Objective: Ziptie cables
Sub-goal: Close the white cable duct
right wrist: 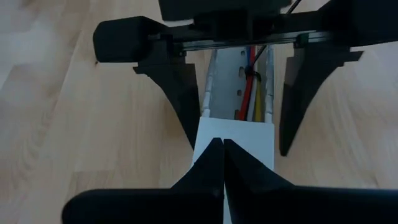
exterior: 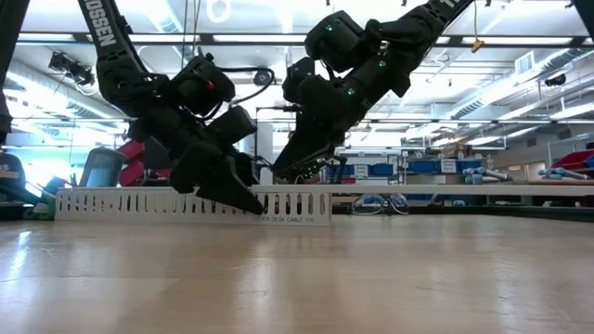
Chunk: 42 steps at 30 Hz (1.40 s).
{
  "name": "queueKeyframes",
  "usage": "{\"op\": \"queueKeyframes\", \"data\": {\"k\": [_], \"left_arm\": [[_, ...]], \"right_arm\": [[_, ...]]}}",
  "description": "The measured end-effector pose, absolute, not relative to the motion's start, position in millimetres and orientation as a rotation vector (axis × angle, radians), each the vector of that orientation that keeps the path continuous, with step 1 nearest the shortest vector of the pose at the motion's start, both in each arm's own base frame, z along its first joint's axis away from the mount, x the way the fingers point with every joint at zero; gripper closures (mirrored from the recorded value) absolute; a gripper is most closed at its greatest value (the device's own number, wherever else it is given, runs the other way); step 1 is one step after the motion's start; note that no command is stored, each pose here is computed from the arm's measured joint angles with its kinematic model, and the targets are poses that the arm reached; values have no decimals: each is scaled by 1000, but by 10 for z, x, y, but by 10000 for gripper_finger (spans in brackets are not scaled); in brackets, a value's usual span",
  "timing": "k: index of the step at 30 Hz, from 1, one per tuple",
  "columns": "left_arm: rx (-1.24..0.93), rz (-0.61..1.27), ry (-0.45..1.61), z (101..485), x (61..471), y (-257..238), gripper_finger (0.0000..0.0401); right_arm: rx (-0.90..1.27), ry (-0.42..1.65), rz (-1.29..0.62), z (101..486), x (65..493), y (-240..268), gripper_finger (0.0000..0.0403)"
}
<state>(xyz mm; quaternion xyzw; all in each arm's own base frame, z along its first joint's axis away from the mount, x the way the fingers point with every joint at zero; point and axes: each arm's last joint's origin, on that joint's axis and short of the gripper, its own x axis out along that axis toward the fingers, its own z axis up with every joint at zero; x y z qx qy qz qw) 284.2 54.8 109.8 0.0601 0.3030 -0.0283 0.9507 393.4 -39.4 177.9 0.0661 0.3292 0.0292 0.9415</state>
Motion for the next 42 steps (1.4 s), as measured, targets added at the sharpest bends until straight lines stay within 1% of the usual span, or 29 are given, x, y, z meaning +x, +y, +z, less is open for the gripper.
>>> {"op": "queueKeyframes", "data": {"k": [5, 14, 22, 32, 36, 42], "left_arm": [[130, -52, 584, 1169, 2844, 550, 80], [144, -67, 638, 1388, 2699, 520, 80], [114, -70, 707, 1218, 2522, 482, 80], [116, -39, 692, 1177, 2476, 480, 81], [117, -38, 692, 1175, 2475, 480, 97], [119, -39, 689, 1177, 2476, 480, 143]], "right_arm": [[135, 673, 60, 1780, 3933, -394, 403], [135, 670, 58, 1784, 3934, -399, 403], [158, 671, 51, 1784, 3934, -394, 403], [159, 670, 53, 1784, 3935, -388, 403], [179, 671, 55, 1784, 3935, -386, 403], [182, 672, 64, 1785, 3934, -383, 403]]}}
